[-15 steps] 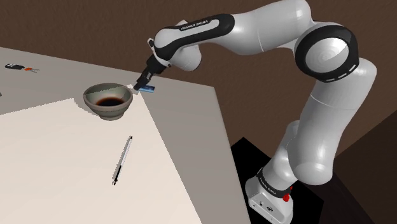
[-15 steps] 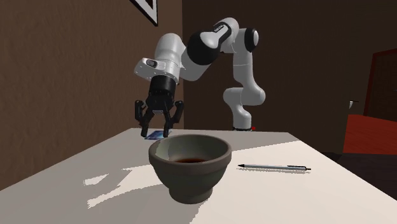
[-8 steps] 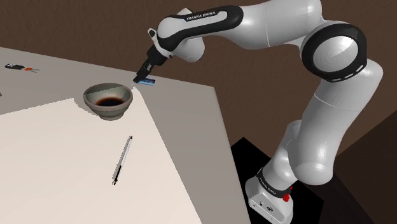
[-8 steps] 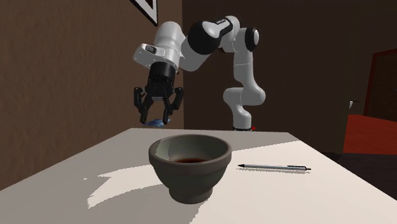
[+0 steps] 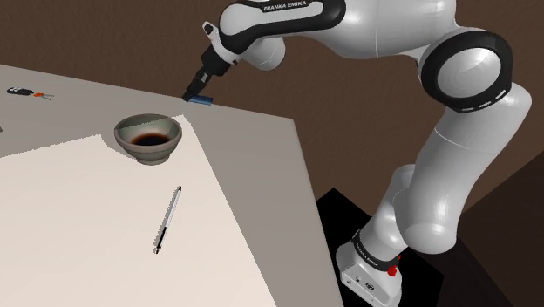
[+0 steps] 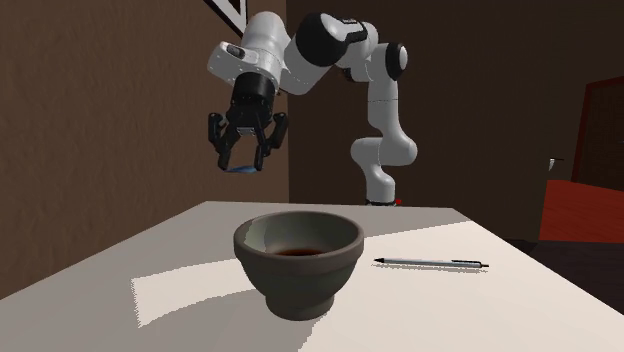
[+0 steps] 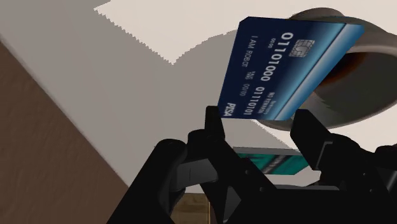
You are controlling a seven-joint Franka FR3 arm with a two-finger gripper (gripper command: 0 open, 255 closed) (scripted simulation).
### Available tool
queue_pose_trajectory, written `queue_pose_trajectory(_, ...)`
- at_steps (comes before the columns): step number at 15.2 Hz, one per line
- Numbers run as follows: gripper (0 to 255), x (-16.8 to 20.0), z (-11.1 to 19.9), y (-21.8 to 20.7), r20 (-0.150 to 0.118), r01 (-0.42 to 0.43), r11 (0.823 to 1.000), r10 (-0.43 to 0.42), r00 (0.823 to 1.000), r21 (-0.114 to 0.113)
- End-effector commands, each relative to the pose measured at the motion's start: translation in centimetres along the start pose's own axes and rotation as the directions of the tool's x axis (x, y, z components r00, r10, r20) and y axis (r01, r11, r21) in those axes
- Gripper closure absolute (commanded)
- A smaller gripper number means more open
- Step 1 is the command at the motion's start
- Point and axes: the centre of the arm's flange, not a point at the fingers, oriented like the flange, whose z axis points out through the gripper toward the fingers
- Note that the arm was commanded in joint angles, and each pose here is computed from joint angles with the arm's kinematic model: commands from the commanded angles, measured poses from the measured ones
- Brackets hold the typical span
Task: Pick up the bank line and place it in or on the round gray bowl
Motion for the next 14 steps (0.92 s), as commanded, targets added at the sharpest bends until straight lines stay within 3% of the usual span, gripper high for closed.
queue_pose_trajectory(1,255,0.3,-0.7,0.0,0.000,0.000,1.000,0.000,1.000,0.000)
queue_pose_trajectory(14,255,10.5,4.5,-10.8,0.000,0.000,1.000,0.000,1.000,0.000)
